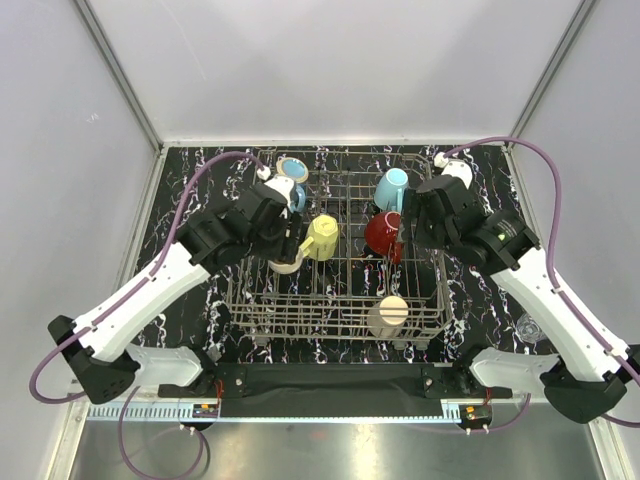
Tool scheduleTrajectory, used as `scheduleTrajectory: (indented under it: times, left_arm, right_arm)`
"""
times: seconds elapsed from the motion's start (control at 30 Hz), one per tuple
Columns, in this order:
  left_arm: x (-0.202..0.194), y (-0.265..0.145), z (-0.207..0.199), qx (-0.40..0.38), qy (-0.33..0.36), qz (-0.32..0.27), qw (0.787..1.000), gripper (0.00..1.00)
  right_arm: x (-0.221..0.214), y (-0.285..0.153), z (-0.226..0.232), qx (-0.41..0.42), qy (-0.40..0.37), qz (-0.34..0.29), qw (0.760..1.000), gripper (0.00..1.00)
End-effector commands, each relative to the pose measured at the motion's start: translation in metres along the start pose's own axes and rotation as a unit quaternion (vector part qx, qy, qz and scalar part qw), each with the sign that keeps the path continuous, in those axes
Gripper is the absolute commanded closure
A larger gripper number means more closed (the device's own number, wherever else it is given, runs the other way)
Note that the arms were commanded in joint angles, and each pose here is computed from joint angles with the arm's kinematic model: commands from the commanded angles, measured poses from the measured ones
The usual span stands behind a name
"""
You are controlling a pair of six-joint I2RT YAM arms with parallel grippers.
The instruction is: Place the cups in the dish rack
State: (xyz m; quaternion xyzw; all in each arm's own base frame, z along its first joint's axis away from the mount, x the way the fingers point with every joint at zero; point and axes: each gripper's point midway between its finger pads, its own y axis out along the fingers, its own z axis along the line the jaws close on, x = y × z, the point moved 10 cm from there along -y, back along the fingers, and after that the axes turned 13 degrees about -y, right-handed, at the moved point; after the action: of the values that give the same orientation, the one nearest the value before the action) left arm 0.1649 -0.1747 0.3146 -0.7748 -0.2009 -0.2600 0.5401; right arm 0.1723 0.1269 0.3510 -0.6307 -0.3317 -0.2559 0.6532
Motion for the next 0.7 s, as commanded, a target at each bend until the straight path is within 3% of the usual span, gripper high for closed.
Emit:
scheduleTrajectory:
  times: [0.0, 0.67]
  left_arm:
    - [0.023, -0.020, 0.013, 0.085, 0.041, -0.063, 0.994, 1.00]
    - [-0.002, 0.040, 0.026, 0.089, 0.034, 0.040, 0.995, 1.00]
  right_arm:
    - [0.003, -0.008, -0.008, -0.008, 0.001, -0.029, 1.000, 0.15]
    - [-0.007, 0.008, 0.007, 0.041, 0.015, -0.002, 0.999, 0.15]
